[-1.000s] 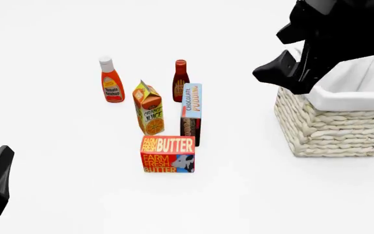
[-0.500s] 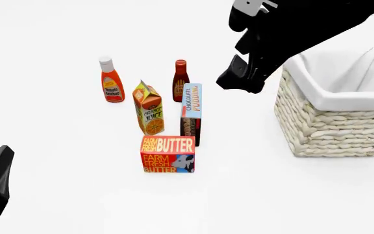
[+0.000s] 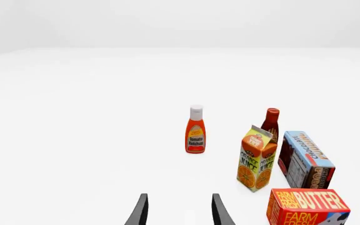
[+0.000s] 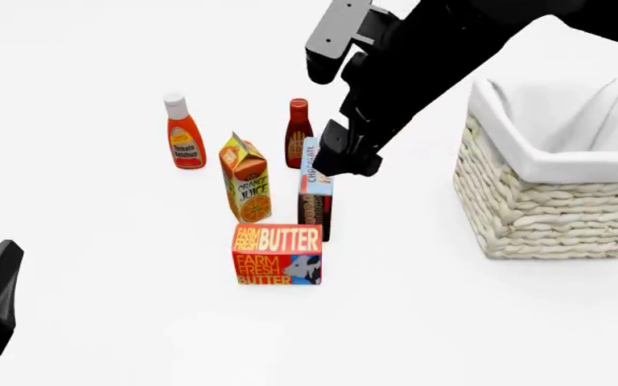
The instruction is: Pick the butter and place it in the basket.
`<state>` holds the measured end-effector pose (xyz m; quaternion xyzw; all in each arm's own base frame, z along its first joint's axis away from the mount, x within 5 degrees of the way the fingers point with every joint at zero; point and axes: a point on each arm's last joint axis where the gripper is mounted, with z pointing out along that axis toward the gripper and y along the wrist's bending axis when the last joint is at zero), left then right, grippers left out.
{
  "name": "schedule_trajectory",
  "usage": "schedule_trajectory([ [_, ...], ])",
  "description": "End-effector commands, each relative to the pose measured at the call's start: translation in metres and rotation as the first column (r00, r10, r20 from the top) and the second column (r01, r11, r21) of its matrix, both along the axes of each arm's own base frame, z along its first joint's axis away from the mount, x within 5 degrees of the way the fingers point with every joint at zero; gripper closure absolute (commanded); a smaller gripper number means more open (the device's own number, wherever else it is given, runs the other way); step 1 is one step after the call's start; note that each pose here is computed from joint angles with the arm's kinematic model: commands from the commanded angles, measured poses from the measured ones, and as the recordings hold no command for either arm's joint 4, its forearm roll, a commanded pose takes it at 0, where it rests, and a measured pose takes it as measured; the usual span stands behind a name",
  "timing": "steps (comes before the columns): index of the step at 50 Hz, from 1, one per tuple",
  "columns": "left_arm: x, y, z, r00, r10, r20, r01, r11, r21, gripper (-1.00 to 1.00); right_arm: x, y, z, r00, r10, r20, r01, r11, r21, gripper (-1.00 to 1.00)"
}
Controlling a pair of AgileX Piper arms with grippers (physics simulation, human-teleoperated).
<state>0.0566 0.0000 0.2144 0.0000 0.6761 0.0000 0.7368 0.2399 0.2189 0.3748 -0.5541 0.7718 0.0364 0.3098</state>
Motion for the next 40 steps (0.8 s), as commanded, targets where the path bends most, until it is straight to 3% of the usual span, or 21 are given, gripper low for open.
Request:
schedule_trajectory([
  [1,0.000,0.000,0.000,1.000,0.000,0.000,0.000,1.000,0.000,-1.00,-0.002,0.021,-0.014,0.998,0.024,-0.055,-0.026,0.999,-0.028,-1.00],
  [40,0.000,0.000,0.000,1.000,0.000,0.000,0.000,1.000,0.000,-1.00,-0.001,0.047,-0.036,0.992,0.042,-0.118,-0.050,0.997,-0.067,-1.00],
])
